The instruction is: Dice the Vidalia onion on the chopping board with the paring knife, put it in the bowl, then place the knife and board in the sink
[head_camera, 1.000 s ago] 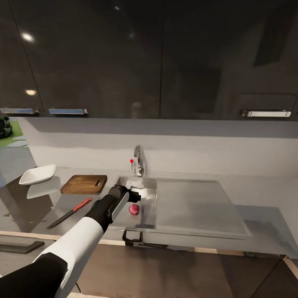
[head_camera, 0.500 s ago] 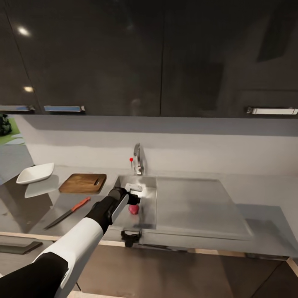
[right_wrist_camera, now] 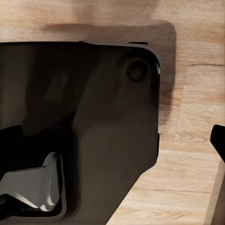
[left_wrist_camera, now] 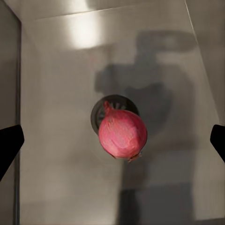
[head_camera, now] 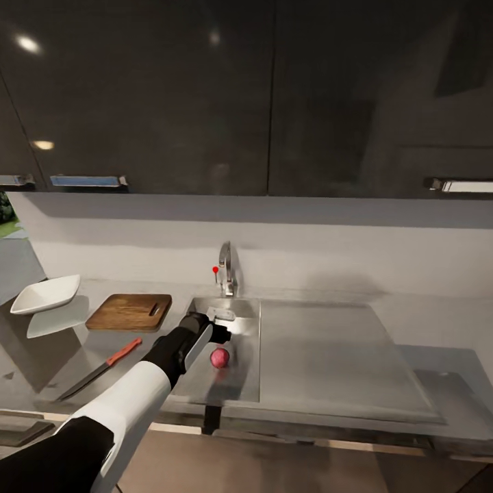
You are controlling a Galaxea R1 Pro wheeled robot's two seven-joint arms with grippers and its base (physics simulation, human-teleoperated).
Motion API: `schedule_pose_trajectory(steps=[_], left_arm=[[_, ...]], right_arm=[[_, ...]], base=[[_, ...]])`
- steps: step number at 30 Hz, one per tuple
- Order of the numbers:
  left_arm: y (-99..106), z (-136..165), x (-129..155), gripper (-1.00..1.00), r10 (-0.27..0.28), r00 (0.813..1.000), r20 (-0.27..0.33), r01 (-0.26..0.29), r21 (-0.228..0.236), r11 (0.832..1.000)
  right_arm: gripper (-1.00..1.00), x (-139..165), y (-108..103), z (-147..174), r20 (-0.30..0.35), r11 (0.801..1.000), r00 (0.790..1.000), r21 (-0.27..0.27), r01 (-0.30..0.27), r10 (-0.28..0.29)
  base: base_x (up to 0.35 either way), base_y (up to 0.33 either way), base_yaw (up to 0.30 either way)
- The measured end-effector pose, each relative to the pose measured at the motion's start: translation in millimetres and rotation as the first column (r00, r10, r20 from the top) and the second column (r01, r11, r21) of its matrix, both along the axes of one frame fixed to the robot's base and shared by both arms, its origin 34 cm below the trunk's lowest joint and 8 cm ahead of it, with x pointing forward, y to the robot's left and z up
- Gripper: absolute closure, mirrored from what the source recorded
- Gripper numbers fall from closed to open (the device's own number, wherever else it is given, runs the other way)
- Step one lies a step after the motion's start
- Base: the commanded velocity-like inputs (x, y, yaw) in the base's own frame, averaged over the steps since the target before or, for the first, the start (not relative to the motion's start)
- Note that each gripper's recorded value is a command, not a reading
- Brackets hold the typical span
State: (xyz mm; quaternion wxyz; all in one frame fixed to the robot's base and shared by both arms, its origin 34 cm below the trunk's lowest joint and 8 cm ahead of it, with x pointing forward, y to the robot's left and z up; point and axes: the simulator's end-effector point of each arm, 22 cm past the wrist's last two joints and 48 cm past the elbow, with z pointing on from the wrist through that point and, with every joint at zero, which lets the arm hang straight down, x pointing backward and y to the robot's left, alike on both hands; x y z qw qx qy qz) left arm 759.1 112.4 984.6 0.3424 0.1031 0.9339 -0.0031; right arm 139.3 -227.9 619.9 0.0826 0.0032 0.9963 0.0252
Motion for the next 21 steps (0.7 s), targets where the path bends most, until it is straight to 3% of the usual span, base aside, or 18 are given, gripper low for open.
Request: schedule_pose_trajectory(steps=[7, 11, 21], left_arm=[[3, -9, -3, -1.00, 0.004, 1.000, -0.017, -0.004, 0.005, 1.000], [4, -15, 0, -1.00, 0.012, 1.000, 0.004, -0.012, -0.003, 1.000], [5, -29, -1, -1.00, 0.015, 1.000, -0.009, -0.015, -0.003, 1.000]], right_arm=[[-1.00, -1, 1, 0, -0.002, 1.000, 1.000, 0.001, 0.000, 0.000], [-1.00, -3, 1, 0, -0.007, 1.000, 1.000, 0.001, 0.001, 0.000], [-1.00, -8, 1, 0, -0.021, 1.000, 1.000, 0.001, 0.001, -0.001]], base=[[0.042, 0.000, 0.000], [0.128, 0.000, 0.000], [0.250, -0.044, 0.000]])
